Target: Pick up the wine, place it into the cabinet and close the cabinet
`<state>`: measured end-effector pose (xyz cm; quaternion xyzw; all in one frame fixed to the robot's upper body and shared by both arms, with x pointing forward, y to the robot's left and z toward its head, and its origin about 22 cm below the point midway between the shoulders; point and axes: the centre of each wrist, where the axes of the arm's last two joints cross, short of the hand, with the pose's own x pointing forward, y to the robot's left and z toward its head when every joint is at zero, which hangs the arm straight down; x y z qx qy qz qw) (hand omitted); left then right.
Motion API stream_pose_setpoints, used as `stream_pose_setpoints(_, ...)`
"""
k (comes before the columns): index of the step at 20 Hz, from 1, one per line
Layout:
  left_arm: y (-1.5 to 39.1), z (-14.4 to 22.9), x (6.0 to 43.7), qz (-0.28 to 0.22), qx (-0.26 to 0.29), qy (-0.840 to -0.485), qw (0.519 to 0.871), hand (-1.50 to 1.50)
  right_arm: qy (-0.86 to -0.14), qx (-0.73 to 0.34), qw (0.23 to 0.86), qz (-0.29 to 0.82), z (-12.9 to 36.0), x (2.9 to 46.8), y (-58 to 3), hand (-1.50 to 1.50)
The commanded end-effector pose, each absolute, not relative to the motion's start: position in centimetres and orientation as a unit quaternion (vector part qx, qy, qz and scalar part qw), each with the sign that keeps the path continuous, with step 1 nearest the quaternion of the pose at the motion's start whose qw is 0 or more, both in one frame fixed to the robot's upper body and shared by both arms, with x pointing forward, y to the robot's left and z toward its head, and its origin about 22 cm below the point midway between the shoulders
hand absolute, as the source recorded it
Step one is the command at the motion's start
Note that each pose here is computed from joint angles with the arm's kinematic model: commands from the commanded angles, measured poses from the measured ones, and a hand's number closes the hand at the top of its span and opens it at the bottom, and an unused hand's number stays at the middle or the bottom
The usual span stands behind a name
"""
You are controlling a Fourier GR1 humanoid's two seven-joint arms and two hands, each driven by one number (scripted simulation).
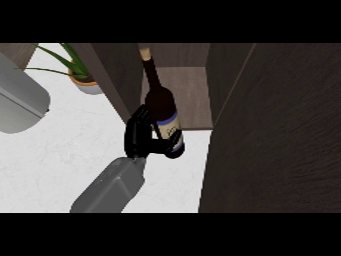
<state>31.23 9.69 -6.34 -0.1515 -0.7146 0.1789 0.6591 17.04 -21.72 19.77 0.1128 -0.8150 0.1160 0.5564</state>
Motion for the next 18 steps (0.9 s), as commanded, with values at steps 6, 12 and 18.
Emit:
stream_pose_setpoints(6, 9.8, -4.5, 35.4, 0.206, -0.144, -0.705, 0.663, 1.5, -0.819, 0.119, 0.548, 0.116, 19.4, 15.5, -21.7, -1.5)
stream_pose_setpoints(12, 10.0, -2.4, 38.2, 0.204, -0.128, -0.724, 0.647, 1.5, -0.816, 0.119, 0.555, 0.113, 19.2, 16.8, -21.1, -1.5)
stream_pose_setpoints(18, 9.4, -0.8, 39.6, 0.195, -0.124, -0.712, 0.663, 1.5, -0.819, 0.116, 0.549, 0.12, 17.9, 17.7, -22.1, -1.5)
